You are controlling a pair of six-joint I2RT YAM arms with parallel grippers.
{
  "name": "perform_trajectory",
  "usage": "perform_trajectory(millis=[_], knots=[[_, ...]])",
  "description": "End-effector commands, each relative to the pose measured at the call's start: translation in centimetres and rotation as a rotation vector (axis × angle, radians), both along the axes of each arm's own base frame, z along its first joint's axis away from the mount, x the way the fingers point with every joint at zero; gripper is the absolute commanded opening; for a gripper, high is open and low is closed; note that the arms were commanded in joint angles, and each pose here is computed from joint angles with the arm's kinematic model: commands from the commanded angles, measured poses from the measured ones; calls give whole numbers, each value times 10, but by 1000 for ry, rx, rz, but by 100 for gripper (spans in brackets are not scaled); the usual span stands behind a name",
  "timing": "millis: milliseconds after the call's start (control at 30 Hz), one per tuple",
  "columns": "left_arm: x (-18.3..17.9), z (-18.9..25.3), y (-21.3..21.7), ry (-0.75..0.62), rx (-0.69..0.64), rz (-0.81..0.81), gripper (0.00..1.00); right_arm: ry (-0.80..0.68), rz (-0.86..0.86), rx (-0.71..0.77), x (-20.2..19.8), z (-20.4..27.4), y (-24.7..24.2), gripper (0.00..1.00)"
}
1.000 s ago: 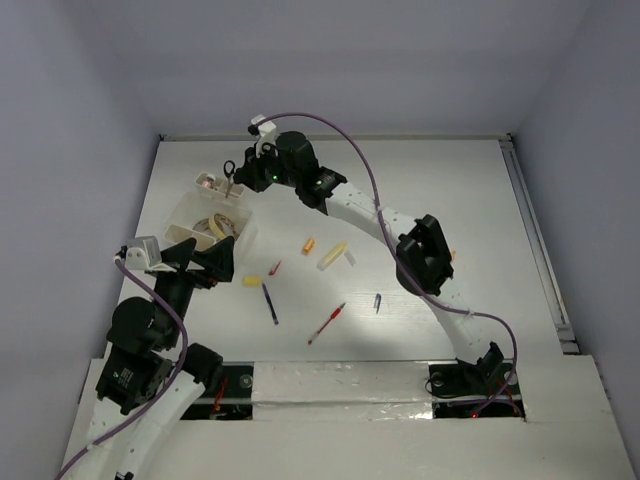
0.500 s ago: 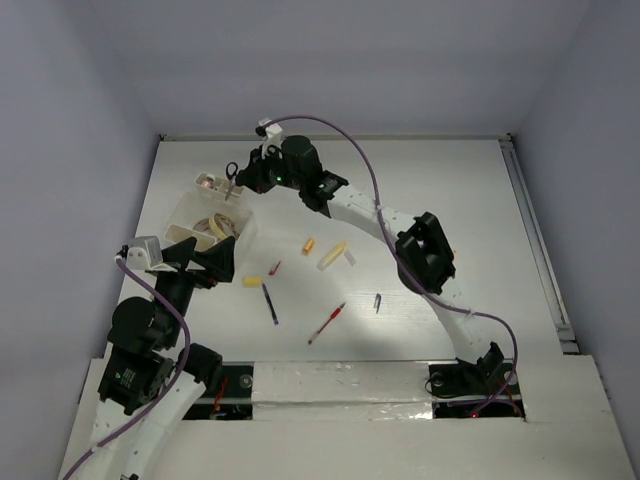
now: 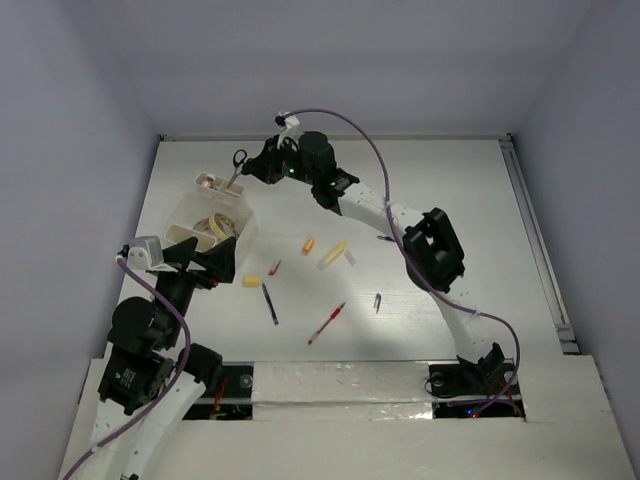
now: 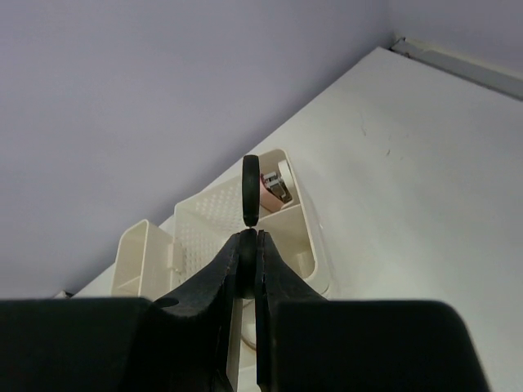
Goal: Sort the stationery into containers
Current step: Place the scissors in the storage box.
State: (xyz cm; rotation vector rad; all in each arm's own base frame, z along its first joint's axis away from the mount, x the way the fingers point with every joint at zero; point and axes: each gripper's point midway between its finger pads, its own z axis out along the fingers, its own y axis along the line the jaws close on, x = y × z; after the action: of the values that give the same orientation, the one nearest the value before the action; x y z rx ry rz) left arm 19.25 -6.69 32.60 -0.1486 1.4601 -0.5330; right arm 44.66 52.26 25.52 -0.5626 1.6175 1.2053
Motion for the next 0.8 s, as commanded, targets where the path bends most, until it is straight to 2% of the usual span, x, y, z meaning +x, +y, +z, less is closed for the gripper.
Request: perform_trajectory(millis=[0, 400, 767], knots=[[0, 11, 0, -51, -3, -4, 99, -94, 3, 130, -3, 69, -14, 0], [0, 13, 2, -56, -4, 7, 99, -35, 18, 28, 12, 13, 2, 0], [1, 12, 1, -51, 0, 3, 99, -77, 3, -59, 8, 5, 15, 0]])
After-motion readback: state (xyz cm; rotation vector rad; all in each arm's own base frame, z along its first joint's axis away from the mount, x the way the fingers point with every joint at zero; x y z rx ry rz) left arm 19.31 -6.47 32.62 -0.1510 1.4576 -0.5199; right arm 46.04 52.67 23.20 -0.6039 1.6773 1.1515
